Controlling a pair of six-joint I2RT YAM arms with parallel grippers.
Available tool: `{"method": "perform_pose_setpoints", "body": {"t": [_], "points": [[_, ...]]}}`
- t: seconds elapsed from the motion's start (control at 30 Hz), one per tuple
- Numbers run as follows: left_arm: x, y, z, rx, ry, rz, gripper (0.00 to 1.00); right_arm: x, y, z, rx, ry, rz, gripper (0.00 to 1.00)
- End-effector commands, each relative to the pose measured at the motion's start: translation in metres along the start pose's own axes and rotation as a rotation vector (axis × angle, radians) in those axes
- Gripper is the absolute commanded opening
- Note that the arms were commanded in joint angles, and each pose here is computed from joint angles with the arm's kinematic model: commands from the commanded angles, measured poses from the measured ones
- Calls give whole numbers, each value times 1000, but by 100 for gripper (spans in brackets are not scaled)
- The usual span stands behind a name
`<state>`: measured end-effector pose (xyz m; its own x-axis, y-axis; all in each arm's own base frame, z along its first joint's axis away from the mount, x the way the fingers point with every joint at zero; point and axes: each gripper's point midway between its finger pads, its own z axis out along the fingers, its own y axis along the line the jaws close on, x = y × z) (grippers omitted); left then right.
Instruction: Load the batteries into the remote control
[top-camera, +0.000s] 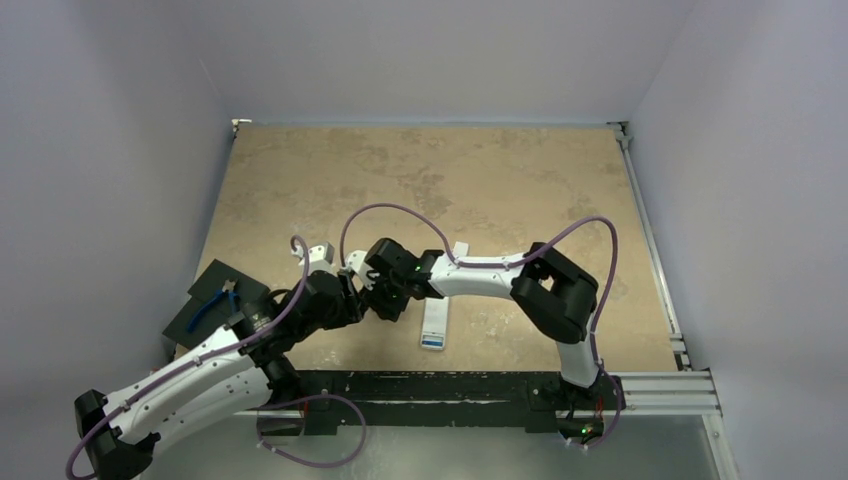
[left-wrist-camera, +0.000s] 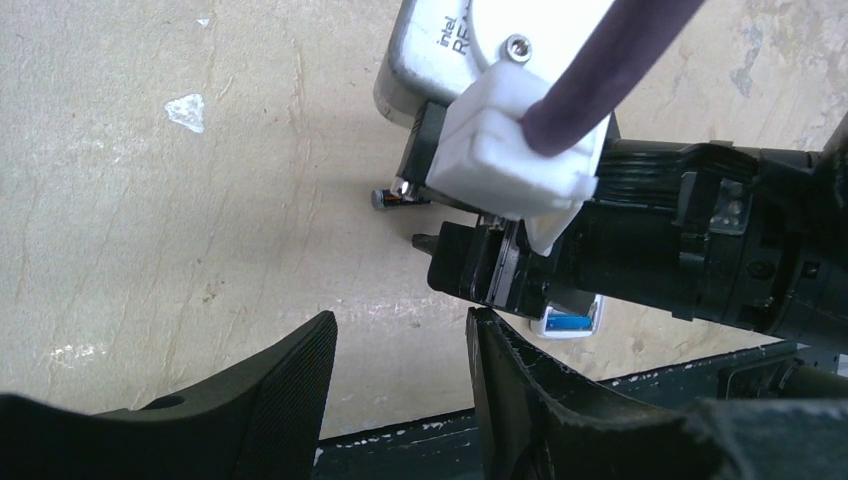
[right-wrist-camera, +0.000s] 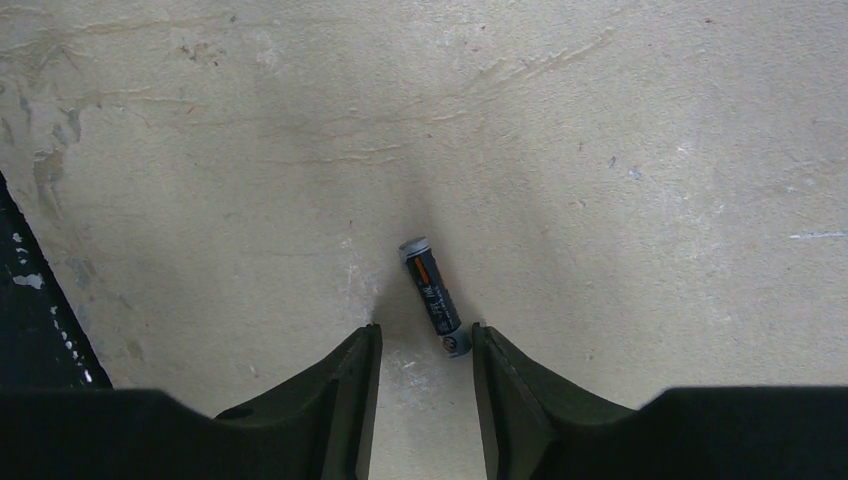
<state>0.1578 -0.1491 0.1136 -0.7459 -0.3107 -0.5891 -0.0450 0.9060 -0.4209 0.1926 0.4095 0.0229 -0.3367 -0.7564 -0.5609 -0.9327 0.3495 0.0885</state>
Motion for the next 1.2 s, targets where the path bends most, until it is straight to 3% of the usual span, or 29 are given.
{"method": "perform_pose_setpoints", "body": {"t": [0.0,0.83,1.17], "points": [[-14,-11,-9,41,-36,-37,51,17,9,8,-4,52,9,44],[-10,-12,-13,66,-22,-54,51,11,17,22,13,70,-25,30],[-10,-12,-13,66,-23,-54,51,31,14,22,58,116,-19,16]]}}
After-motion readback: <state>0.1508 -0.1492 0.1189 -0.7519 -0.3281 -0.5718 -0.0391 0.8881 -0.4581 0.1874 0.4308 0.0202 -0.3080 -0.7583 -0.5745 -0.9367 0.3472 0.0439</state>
